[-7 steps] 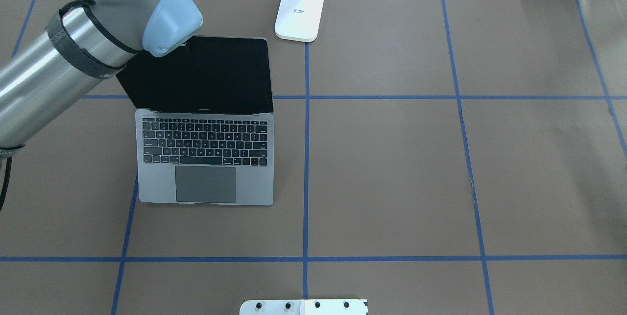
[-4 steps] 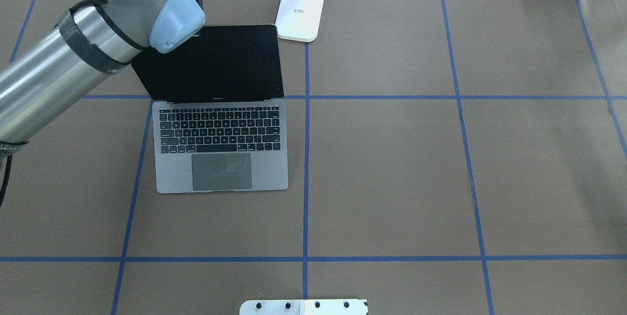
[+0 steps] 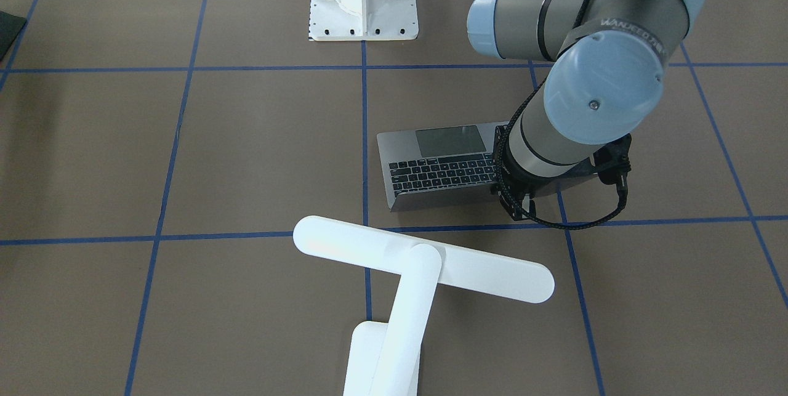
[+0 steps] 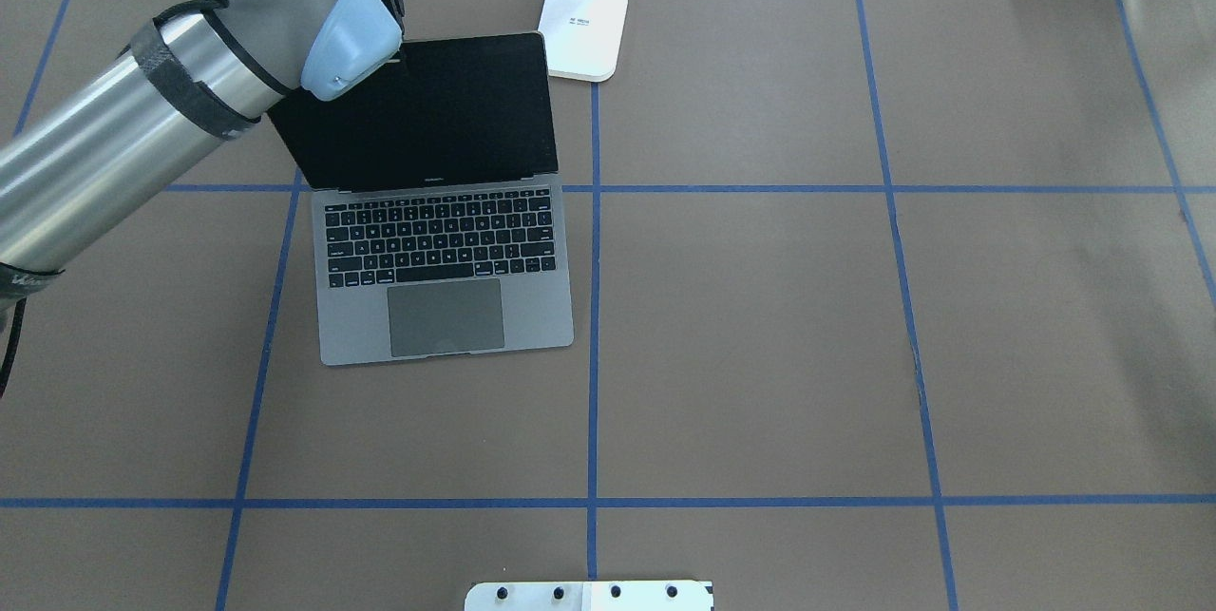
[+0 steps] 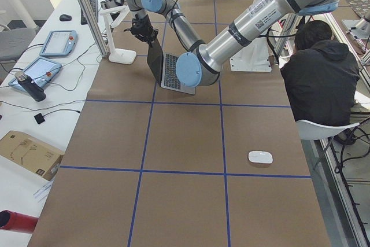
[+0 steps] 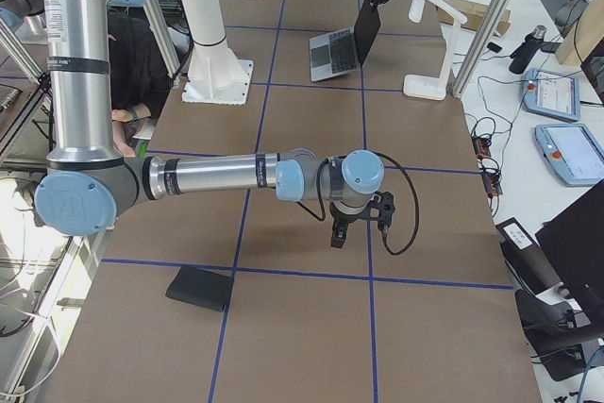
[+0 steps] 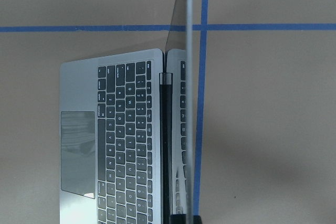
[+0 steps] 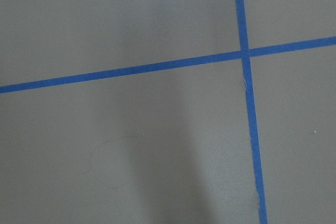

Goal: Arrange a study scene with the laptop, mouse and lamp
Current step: 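Push the laptop farther from the robot and square it with the left gripper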

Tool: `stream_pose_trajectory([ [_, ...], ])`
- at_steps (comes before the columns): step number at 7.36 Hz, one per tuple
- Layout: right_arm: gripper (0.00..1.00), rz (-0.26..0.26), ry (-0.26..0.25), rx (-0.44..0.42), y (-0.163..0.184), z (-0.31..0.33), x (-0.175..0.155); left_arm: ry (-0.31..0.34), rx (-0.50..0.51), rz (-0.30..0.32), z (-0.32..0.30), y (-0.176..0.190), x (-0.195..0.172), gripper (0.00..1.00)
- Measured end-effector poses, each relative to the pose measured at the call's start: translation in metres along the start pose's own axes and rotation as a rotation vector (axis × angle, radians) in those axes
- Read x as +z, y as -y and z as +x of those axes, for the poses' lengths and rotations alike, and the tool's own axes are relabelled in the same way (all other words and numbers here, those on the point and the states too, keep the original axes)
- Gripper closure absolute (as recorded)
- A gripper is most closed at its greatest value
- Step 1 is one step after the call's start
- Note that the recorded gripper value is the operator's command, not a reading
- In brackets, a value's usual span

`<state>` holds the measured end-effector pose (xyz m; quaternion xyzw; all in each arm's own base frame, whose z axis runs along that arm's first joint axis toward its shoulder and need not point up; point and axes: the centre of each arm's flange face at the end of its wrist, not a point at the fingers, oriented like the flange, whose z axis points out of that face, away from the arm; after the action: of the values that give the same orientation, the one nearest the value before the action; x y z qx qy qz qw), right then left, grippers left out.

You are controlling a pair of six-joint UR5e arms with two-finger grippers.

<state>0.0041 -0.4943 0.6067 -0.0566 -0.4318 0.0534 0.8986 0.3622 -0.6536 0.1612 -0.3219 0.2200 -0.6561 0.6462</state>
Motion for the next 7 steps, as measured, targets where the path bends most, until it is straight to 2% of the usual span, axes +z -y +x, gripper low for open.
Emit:
stream_pose_trajectory([
  [7, 0.00, -0.011, -0.003, 0.003, 0.004, 0.001, 0.006, -0.056, 0.041, -0.053, 0.034, -0.001, 0.030, 1.00],
])
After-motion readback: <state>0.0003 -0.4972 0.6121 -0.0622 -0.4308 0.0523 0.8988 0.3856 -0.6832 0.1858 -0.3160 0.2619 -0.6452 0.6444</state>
